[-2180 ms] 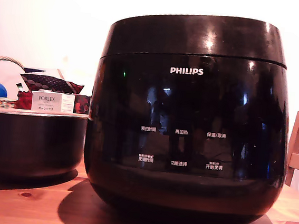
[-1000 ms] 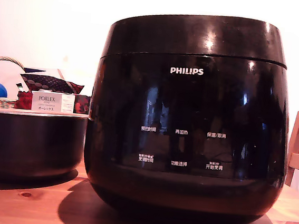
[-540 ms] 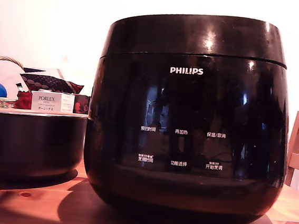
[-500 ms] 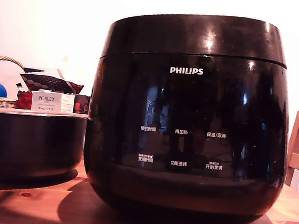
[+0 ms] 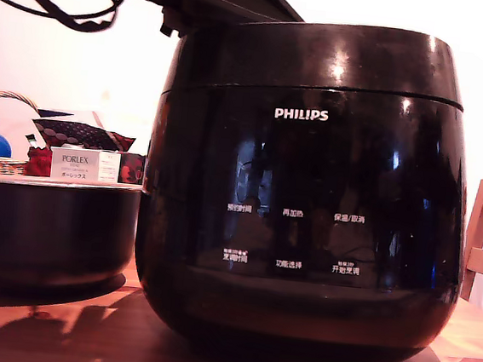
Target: Open the rice cooker by pressing the large metal button on the top of its lid with medium force
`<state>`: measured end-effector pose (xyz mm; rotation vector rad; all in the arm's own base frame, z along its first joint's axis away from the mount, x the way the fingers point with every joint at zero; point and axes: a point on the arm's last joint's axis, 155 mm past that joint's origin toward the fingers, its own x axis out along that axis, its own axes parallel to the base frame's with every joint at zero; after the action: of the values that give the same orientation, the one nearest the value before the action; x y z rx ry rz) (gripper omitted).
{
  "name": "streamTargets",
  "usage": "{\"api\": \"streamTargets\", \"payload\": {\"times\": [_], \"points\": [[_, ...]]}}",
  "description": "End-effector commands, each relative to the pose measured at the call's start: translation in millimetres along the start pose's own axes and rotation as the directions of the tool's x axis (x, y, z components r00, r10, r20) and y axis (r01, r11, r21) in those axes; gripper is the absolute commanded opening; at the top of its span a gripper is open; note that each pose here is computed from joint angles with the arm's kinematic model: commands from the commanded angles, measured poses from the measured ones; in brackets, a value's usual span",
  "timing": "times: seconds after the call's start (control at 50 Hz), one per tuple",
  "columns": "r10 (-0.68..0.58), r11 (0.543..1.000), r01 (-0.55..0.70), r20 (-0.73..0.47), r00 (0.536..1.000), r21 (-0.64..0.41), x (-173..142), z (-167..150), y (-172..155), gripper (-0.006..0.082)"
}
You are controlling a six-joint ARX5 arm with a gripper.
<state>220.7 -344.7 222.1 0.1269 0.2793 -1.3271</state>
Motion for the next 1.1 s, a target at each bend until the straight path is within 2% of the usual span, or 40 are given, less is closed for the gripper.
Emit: {"api": "streamTargets", "payload": {"times": [0.0, 0.18, 0.2, 0.3, 0.6, 0.72, 0.88, 1.08], "points": [[-0.003, 1.0, 0.003, -0.025, 1.0, -0.007, 6.2, -9.1, -0.4, -0.0021], [0.006, 1.0, -0.007, -0.091, 0.996, -0.012, 11.8, -27.3, -3.2, -0.0021], [0.007, 1.0, -0.005, -0.101, 0.995, 0.021, 13.1, -30.3, -3.8, -0.0021], [0.023, 0.999, -0.019, -0.158, 0.987, 0.026, 18.8, -47.2, -3.4, -0.0021], [0.07, 0.997, -0.077, -0.336, 0.939, -0.008, 22.6, -101.1, 7.4, -0.0021], [0.081, 0.996, -0.093, -0.374, 0.924, -0.015, 19.2, -110.7, 8.8, -0.0021], [0.091, 0.995, -0.098, -0.352, 0.932, -0.002, 19.1, -103.1, 10.2, -0.0021], [0.112, 0.993, -0.104, -0.162, 0.98, 0.059, 15.0, -43.7, 9.2, -0.0021]]}}
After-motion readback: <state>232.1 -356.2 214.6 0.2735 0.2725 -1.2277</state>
